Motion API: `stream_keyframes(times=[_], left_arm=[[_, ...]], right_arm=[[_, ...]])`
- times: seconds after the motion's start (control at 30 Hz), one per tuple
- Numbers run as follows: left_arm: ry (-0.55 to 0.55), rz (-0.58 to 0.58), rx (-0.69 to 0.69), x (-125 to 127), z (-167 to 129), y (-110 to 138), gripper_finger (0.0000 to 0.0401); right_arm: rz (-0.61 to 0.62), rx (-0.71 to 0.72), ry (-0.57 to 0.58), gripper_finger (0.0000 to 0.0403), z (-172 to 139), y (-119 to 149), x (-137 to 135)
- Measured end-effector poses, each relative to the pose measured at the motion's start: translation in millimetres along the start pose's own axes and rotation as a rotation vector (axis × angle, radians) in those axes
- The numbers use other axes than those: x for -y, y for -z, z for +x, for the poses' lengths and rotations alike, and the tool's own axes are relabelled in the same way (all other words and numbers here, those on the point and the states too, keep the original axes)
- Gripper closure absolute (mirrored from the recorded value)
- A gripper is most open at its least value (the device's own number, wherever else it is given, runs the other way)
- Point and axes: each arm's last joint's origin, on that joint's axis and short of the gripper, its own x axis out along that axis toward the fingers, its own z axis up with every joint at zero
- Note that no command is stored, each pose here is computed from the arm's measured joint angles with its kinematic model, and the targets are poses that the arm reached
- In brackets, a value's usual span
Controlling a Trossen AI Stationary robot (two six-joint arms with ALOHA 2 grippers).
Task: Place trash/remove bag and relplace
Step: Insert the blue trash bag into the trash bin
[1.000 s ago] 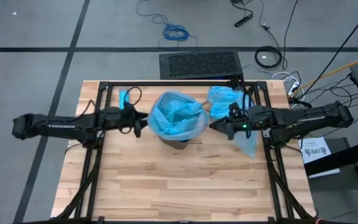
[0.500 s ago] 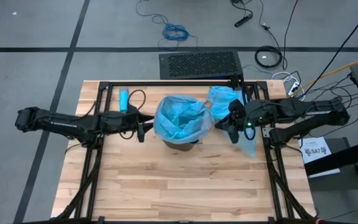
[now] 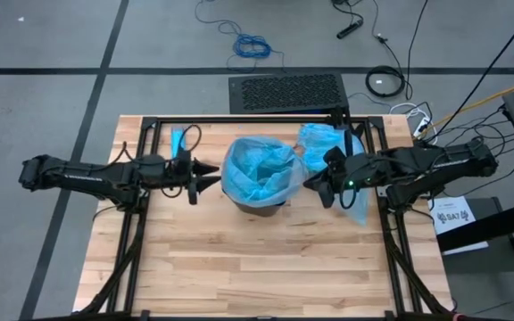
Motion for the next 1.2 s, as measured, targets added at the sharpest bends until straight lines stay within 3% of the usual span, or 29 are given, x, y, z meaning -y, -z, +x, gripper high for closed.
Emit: stream_keyframes(times=[0.2, 0.33, 0.43, 0.63, 1.07, 1.2], left_arm=[[-0.023, -0.044, -0.193, -6, -2, 17, 0.021], [0.06, -0.004, -0.243, -4, -6, 17, 0.021], [0.148, 0.02, -0.241, -1, -12, 14, 0.021], [0.196, 0.023, -0.165, 1, -29, 3, 0.021], [0.076, 0.1, -0.136, -3, -25, 5, 0.021], [0.091, 0.152, -0.091, -1, -22, 1, 0.021]], right_arm=[[0.09, 0.083, -0.04, 0.0403, 0, -6, -5], [0.132, 0.126, -0.031, 0.0403, 2, -8, -7], [0.149, 0.123, -0.023, 0.0403, 8, -7, -8], [0.16, 0.082, 0.016, 0.0403, 30, -1, -11], [0.11, 0.111, 0.091, 0.0403, 48, 4, -12], [0.105, 0.09, 0.144, 0.0403, 50, 6, -7]])
